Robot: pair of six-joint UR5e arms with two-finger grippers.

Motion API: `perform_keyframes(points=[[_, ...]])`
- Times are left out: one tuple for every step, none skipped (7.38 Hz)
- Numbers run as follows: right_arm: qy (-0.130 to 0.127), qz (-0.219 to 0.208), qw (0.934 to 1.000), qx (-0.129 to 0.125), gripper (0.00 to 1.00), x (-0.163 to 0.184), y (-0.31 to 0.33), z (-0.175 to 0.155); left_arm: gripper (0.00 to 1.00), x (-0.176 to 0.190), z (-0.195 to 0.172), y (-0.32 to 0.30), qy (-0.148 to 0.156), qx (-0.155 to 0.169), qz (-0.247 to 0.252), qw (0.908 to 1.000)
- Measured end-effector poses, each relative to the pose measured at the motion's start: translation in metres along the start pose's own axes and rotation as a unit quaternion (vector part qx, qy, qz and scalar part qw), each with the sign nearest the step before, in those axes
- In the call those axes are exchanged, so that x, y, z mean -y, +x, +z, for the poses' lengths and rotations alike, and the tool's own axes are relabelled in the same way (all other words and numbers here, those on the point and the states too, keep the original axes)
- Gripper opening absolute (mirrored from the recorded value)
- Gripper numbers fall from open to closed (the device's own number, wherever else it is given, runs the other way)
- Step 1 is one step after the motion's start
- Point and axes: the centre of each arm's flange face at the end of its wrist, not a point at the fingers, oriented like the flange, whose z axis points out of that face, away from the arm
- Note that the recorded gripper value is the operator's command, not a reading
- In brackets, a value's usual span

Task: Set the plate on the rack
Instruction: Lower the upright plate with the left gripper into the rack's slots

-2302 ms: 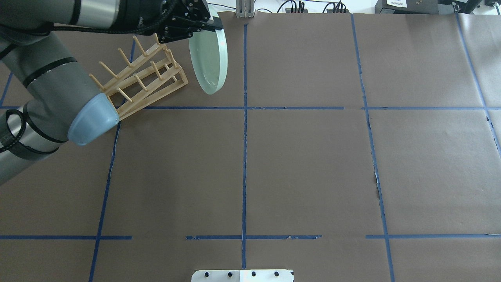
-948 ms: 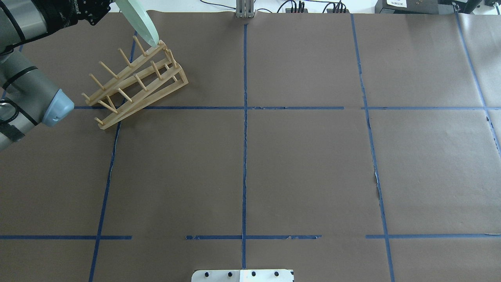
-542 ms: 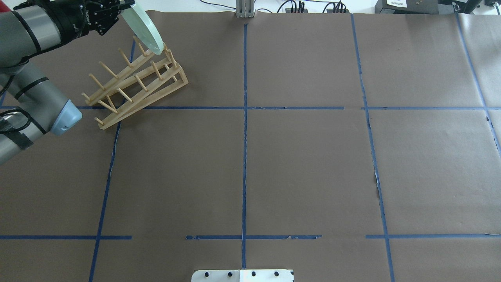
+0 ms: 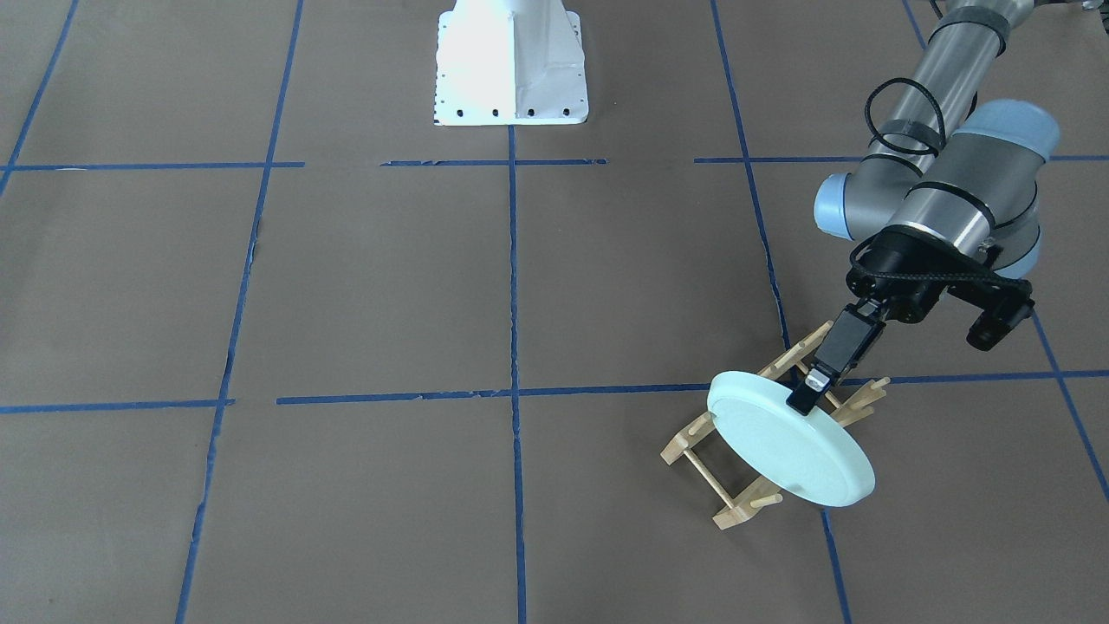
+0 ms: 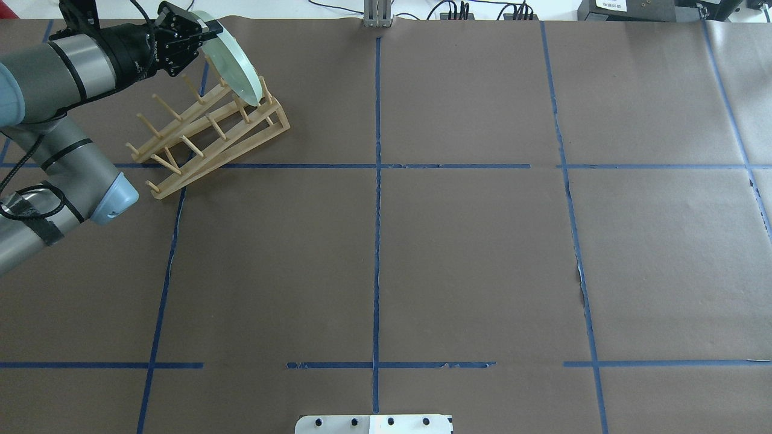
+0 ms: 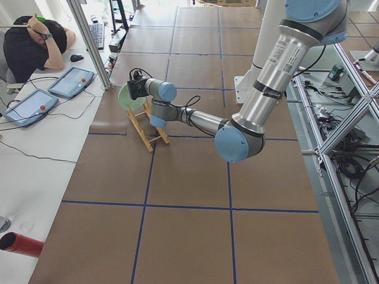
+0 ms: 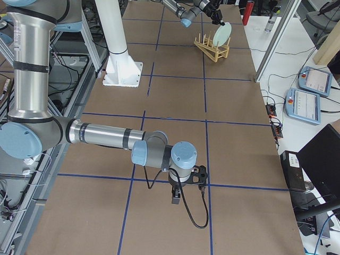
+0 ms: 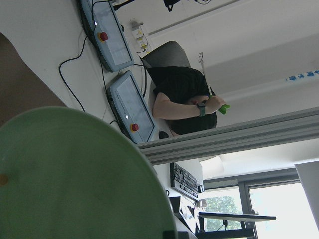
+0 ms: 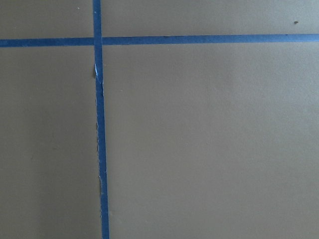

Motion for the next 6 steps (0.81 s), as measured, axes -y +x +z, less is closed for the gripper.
perform_keyframes(points=[[0.0,0.0,1.0,0.0,1.0,0.0,0.0,0.0,0.98,-0.0037,0.0005,-0.0037,-0.003,0.003,0.004,1.0],[0.0,0.0,1.0,0.0,1.0,0.0,0.0001,0.0,1.0,-0.0047,0.0005,-0.0052,-0.003,0.005,0.005,1.0],[0.0,0.0,1.0,0.0,1.0,-0.0001,0.0002,0.0,1.0,-0.0046,0.0007,-0.0057,-0.002,0.007,0.004,1.0],[0.0,0.0,1.0,0.0,1.0,0.0,0.0001,0.0,1.0,-0.0044,0.0008,-0.0057,-0.002,0.009,0.003,1.0],[0.0,0.0,1.0,0.0,1.0,0.0,-0.0001,-0.0001,1.0,-0.0036,0.0003,-0.0043,-0.003,0.01,0.003,0.9999],[0.0,0.0,1.0,0.0,1.0,0.0001,-0.0004,-0.0003,1.0,-0.0026,-0.0002,-0.0025,-0.008,0.022,0.005,0.9997]])
